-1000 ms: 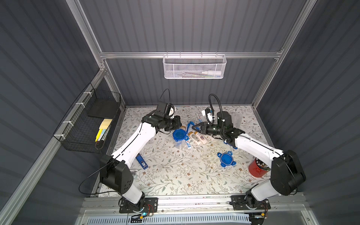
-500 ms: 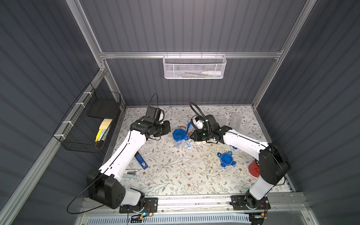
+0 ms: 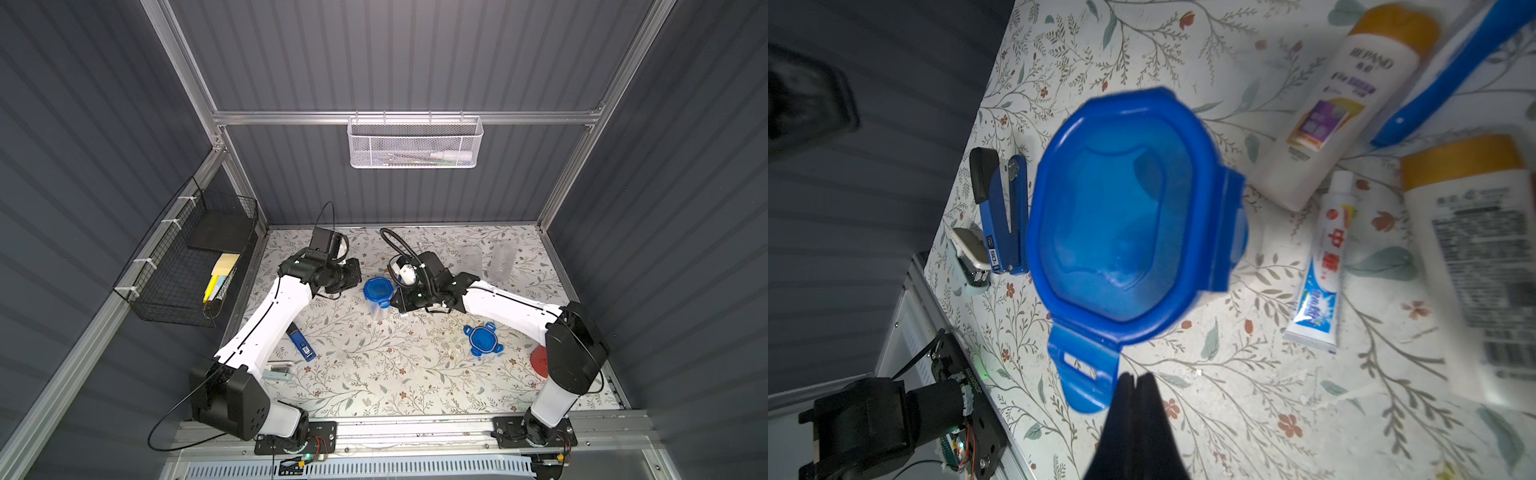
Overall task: Take out toiletry kits
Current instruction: Adjust the container at the center of the board, then unfasten the latch on the container.
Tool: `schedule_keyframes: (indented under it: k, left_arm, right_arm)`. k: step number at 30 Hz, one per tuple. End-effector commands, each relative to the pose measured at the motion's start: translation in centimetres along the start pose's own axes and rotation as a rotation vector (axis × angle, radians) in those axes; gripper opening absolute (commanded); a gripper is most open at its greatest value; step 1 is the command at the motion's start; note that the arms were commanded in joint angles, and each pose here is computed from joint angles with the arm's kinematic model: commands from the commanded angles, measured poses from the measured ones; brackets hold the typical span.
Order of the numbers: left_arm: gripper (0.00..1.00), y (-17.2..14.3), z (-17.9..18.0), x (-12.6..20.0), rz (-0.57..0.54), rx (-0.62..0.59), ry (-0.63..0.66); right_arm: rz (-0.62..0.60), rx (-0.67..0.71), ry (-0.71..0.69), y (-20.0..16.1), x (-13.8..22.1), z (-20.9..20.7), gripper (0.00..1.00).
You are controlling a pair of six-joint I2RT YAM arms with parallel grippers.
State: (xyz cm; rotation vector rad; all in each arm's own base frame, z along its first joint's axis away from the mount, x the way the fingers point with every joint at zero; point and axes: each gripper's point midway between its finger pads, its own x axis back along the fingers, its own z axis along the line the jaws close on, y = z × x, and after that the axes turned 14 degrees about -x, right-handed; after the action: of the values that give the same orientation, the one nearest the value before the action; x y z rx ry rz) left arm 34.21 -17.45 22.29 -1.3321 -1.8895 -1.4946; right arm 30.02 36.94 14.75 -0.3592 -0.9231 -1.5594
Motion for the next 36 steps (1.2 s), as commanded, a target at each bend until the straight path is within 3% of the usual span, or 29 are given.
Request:
schedule_keyframes:
  k: [1, 9, 19, 23, 26, 31, 36]
  left_arm:
    - [0.00, 0.1, -0.1, -0.5, 0.012, 0.004, -0.020]
    - [0.00, -0.4, -0.5, -1.4, 0.045, -0.001, -0.056]
    - [0.00, -2.0, -2.1, -4.1, 0.122, -0.035, -0.110]
    - [0.00, -3.0, -2.5, -5.2, 0.147, -0.033, -0.121]
    - [0.00, -3.6, -2.5, -5.8, 0.159, -0.023, -0.130]
    - [0.00, -4.5, -2.1, -6.1, 0.169, -0.008, -0.126]
    - [0.00, -5.4, -1.6, -6.6, 0.180, 0.003, -0.118]
  right_arm:
    - [0.016, 0.007, 0.055, -0.1, -0.5, 1.9, 0.00]
    - [0.013, 0.023, 0.122, -0.3, 0.1, 4.0, 0.00]
    - [-0.113, -0.121, 0.156, 3.3, 4.9, -0.1, 0.01]
    - [-0.092, -0.178, 0.220, 4.0, 4.6, -0.8, 0.22]
    - [-0.051, -0.216, 0.300, 4.1, 3.5, -0.6, 0.29]
    - [0.005, -0.279, 0.429, 3.9, 1.6, -0.2, 0.50]
    - [0.027, -0.328, 0.490, 3.6, 0.3, -0.5, 0.53]
